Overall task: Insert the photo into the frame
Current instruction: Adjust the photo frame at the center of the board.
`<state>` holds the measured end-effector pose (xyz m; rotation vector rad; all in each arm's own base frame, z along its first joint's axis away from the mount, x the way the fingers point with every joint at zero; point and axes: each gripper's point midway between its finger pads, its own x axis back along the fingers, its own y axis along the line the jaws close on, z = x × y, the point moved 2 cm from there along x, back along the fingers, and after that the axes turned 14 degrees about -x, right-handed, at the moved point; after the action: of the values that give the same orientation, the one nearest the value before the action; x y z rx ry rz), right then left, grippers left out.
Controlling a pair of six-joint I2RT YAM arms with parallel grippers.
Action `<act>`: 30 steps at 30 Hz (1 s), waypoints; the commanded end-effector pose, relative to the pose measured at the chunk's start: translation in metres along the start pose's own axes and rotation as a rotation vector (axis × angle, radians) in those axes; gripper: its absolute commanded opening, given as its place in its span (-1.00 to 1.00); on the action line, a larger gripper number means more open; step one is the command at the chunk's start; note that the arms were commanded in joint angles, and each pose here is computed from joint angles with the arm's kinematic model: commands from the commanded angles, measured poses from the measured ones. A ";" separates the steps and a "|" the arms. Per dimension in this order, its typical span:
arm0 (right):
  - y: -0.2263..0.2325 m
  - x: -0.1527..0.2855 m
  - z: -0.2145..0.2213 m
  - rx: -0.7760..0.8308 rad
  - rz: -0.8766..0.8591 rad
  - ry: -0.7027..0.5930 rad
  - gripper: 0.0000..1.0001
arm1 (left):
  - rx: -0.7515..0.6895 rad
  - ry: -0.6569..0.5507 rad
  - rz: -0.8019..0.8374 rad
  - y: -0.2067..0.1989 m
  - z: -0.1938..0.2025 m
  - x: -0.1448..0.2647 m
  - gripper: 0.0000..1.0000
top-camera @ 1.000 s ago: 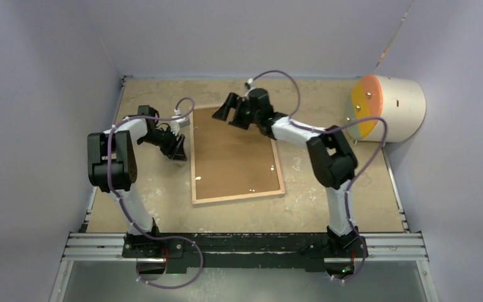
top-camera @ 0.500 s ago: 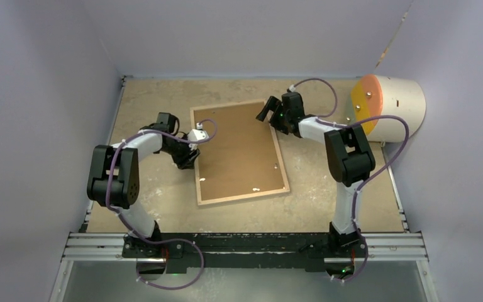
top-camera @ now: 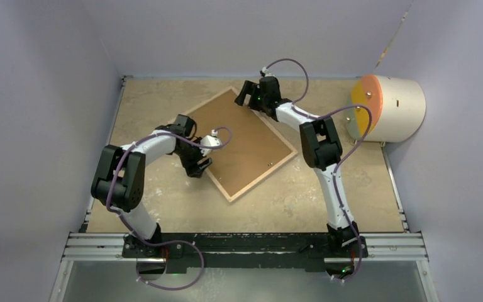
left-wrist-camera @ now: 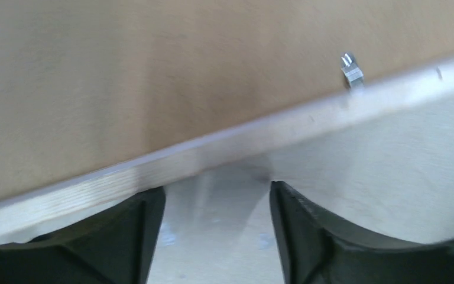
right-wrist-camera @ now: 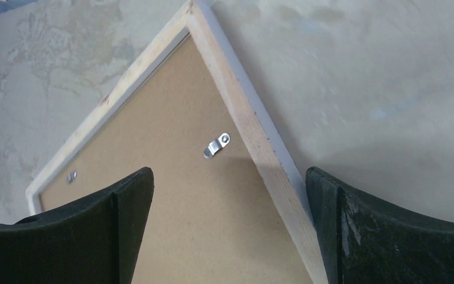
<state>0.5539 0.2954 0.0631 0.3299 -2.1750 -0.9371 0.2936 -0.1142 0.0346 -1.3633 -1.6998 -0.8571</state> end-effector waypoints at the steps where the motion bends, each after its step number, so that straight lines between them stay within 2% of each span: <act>1: 0.073 0.005 0.121 0.072 -0.145 0.390 0.98 | -0.064 -0.096 0.231 -0.055 -0.045 -0.035 0.51; 3: 0.075 0.011 0.118 0.096 -0.143 0.391 0.98 | -0.092 -0.098 0.267 -0.064 -0.050 -0.032 0.70; 5: 0.073 0.017 0.102 0.142 -0.115 0.330 0.98 | -0.113 -0.099 0.305 -0.071 -0.051 -0.025 0.78; 12: 0.093 0.047 0.046 0.273 -0.116 0.155 0.98 | -0.245 -0.109 0.371 -0.083 -0.063 0.036 0.88; 15: 0.101 0.057 0.037 0.289 -0.120 0.134 0.98 | -0.273 -0.145 0.332 -0.064 -0.068 0.072 0.88; 18: 0.105 0.070 0.020 0.309 -0.085 0.060 0.98 | -0.234 -0.152 0.207 -0.015 -0.060 0.100 0.88; 21: 0.102 0.094 0.013 0.304 -0.024 -0.007 0.98 | -0.089 -0.092 -0.034 0.064 -0.027 0.116 0.80; 25: 0.084 0.140 0.014 0.091 -0.041 0.015 0.98 | 0.179 -0.076 -0.280 0.158 0.030 0.128 0.61; 28: 0.063 0.184 0.024 -0.084 -0.188 0.088 0.98 | 0.316 -0.055 -0.418 0.201 0.065 0.128 0.49; 30: 0.048 0.211 0.027 -0.100 -0.184 0.006 0.98 | 0.345 -0.014 -0.473 0.209 0.083 0.116 0.45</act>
<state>0.4169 0.2778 0.1787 0.4987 -2.1384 -0.8974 0.4410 0.0239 0.1221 -1.0105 -2.0155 -0.7778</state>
